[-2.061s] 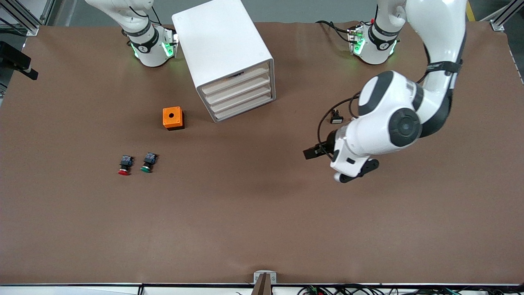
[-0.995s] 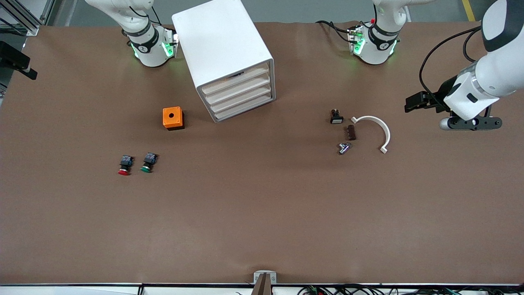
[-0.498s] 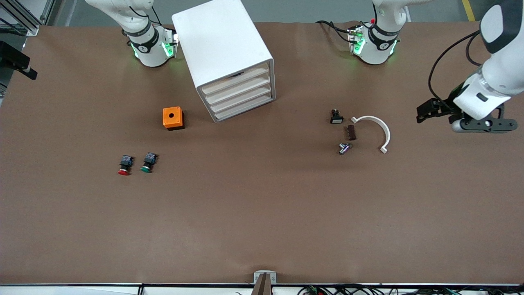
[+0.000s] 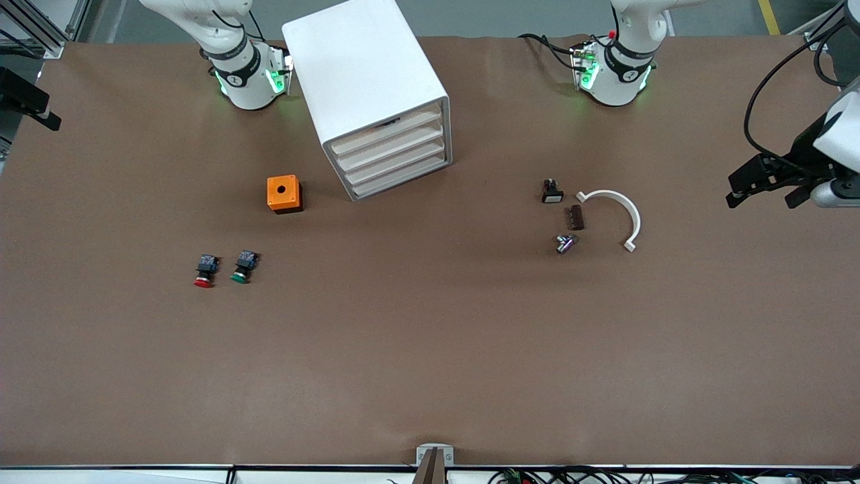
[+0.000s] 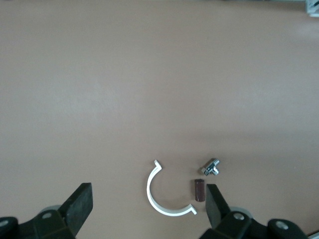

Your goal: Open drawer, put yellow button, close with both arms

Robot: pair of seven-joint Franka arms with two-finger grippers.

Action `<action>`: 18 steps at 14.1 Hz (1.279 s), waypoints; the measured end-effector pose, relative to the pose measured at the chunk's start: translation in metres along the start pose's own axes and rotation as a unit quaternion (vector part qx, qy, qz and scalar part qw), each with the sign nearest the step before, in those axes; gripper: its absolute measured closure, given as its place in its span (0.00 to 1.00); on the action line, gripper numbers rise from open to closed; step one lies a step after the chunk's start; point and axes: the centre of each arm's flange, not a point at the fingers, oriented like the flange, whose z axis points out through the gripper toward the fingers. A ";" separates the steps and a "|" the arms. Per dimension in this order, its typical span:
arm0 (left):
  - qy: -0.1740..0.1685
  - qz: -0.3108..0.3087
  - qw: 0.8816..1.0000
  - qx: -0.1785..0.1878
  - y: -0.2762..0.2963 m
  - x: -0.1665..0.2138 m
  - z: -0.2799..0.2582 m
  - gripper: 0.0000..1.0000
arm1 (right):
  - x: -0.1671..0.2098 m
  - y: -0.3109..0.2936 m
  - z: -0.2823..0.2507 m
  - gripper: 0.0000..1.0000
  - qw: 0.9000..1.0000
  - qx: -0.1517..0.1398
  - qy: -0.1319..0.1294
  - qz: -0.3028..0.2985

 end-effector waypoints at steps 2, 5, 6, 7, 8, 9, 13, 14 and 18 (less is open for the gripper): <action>0.013 0.001 1.000 -0.001 0.001 0.004 -0.013 0.00 | 0.000 0.000 0.000 0.00 1.000 0.000 0.000 0.000; 0.019 0.004 1.000 -0.002 0.004 0.007 -0.017 0.00 | 0.000 -0.001 0.000 0.00 1.000 0.000 0.000 -0.001; 0.019 0.006 1.000 -0.003 0.006 0.008 -0.017 0.00 | 0.000 -0.001 0.000 0.00 1.000 0.000 0.000 -0.001; 0.019 0.008 1.000 -0.003 0.008 0.008 -0.017 0.00 | 0.000 -0.001 0.000 0.00 1.000 0.000 0.000 -0.001; 0.019 0.009 1.000 -0.004 0.010 0.009 -0.016 0.00 | 0.000 -0.001 0.000 0.00 1.000 0.000 0.000 -0.001; 0.019 0.009 1.000 -0.004 0.009 0.009 -0.016 0.00 | 0.000 -0.001 0.000 0.00 1.000 0.000 0.000 -0.001; 0.018 0.005 1.000 -0.004 0.004 0.009 -0.016 0.00 | 0.000 -0.001 0.000 0.00 1.000 0.000 0.000 -0.001; 0.018 0.005 1.000 -0.004 0.004 0.009 -0.015 0.00 | 0.000 -0.001 0.000 0.00 1.000 0.000 0.000 -0.001; 0.012 0.009 1.000 -0.005 0.009 0.008 -0.013 0.00 | 0.000 -0.001 0.000 0.00 1.000 0.000 0.000 -0.001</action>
